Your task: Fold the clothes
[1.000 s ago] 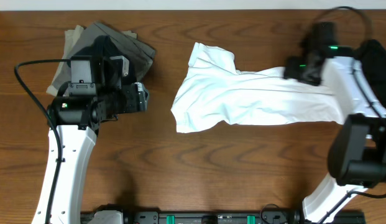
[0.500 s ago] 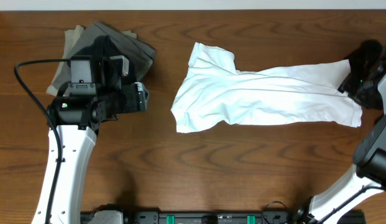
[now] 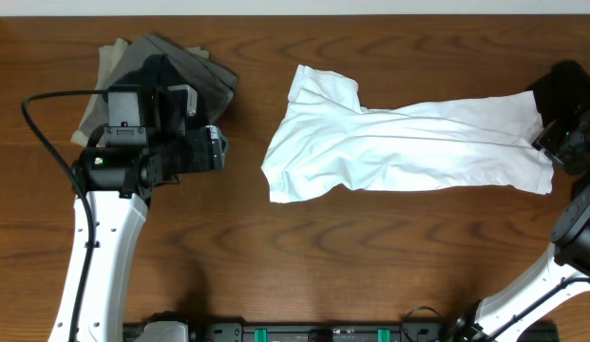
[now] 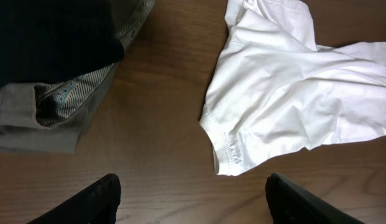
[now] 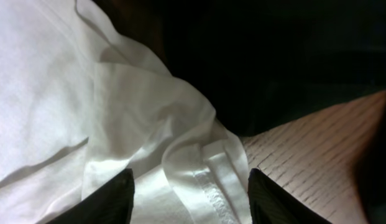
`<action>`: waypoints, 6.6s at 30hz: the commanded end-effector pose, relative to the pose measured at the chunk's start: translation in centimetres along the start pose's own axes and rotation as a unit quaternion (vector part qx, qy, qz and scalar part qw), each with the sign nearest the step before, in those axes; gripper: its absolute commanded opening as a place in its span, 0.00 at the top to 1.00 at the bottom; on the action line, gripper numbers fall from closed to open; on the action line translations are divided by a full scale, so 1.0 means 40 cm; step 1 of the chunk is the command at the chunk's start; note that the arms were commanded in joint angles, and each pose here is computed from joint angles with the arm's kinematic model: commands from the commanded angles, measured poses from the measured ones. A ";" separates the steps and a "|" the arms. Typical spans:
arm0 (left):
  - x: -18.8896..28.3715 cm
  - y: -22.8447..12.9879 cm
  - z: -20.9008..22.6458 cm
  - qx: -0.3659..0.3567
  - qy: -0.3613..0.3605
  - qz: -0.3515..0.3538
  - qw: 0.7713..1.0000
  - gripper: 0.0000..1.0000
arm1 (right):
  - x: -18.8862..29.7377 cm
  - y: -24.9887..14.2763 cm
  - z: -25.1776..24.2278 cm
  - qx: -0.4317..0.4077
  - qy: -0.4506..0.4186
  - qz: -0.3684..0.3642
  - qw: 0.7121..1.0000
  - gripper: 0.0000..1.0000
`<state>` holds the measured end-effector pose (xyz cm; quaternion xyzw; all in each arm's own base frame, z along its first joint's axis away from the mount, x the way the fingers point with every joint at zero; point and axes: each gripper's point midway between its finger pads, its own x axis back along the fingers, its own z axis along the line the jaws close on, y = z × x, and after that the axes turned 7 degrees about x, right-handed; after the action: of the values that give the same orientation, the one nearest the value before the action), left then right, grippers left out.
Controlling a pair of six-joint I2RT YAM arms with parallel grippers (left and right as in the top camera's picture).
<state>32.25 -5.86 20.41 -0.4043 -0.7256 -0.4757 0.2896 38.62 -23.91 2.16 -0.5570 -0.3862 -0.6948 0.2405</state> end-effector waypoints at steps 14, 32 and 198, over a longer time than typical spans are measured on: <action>0.011 0.013 -0.006 0.002 -0.003 -0.008 1.000 0.23 | -0.060 -0.054 -0.015 -0.010 -0.013 0.011 1.000 0.69; 0.011 0.014 -0.006 0.002 -0.003 -0.009 1.000 0.23 | 0.293 0.055 0.104 0.008 0.094 -0.137 0.986 0.96; -0.100 0.306 -0.341 -0.270 0.032 -0.095 0.958 0.94 | 0.436 -0.142 0.178 0.055 0.081 -0.067 0.993 0.89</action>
<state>46.12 -19.12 25.57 -0.4160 -0.6024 -0.6675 0.1359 33.59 -13.21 20.11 -0.4382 -0.4589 -0.7360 0.2359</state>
